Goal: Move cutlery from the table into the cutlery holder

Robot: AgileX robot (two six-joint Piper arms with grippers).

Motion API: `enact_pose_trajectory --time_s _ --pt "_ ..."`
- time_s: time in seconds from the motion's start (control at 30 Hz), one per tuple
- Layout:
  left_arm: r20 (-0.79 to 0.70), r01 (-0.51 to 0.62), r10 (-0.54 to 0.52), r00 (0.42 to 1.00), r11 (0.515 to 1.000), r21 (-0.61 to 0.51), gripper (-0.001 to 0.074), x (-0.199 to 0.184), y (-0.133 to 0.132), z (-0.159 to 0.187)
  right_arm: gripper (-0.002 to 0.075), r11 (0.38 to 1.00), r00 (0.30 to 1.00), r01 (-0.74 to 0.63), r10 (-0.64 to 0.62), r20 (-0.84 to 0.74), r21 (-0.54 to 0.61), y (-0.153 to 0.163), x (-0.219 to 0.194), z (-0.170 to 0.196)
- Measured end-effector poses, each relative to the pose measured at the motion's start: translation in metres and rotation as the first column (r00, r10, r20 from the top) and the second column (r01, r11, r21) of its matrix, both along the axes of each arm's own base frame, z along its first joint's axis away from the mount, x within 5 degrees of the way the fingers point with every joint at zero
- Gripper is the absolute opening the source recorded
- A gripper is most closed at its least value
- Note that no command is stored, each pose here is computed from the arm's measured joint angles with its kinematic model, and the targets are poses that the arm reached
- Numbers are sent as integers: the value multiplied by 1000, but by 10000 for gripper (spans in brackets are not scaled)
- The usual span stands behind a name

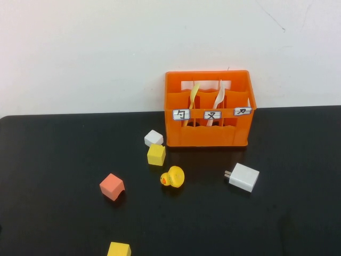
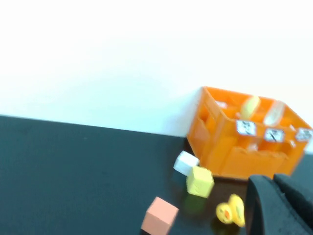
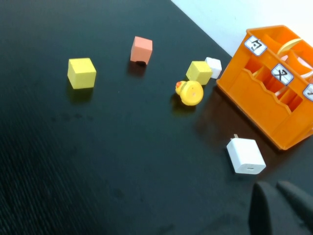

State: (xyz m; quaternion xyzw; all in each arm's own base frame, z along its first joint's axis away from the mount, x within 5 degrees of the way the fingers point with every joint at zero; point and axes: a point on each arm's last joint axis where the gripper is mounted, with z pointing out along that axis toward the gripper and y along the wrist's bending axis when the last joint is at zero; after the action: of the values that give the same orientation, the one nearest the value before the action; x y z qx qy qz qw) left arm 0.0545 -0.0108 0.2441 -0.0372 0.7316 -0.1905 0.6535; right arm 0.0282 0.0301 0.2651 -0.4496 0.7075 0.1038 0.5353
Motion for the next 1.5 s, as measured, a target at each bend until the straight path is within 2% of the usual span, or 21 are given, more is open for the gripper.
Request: enact_pose_trajectory --time_s 0.07,0.27,0.47,0.67,0.97,1.5 --pt "3 -43 43 999 999 -14 -1 -1 2 -3 -1 1000 1000 -1 1 -1 1 0 0 0" --pt "24 -143 141 990 987 77 -1 -3 7 -24 -1 1000 1000 -2 2 -4 5 0 0 0" --pt "-63 -187 190 980 981 46 -1 1 9 -56 -1 1000 1000 -3 3 -5 6 0 0 0" --pt "-183 -177 180 967 984 30 -1 -1 7 -67 -1 1000 1000 -3 3 -5 6 0 0 0" --pt "-169 -152 170 971 981 116 -1 -1 7 -68 -2 1000 1000 -3 3 -6 7 0 0 0" --pt "-175 -147 162 971 984 99 -1 -2 6 -68 -2 1000 1000 -3 3 -6 7 0 0 0"
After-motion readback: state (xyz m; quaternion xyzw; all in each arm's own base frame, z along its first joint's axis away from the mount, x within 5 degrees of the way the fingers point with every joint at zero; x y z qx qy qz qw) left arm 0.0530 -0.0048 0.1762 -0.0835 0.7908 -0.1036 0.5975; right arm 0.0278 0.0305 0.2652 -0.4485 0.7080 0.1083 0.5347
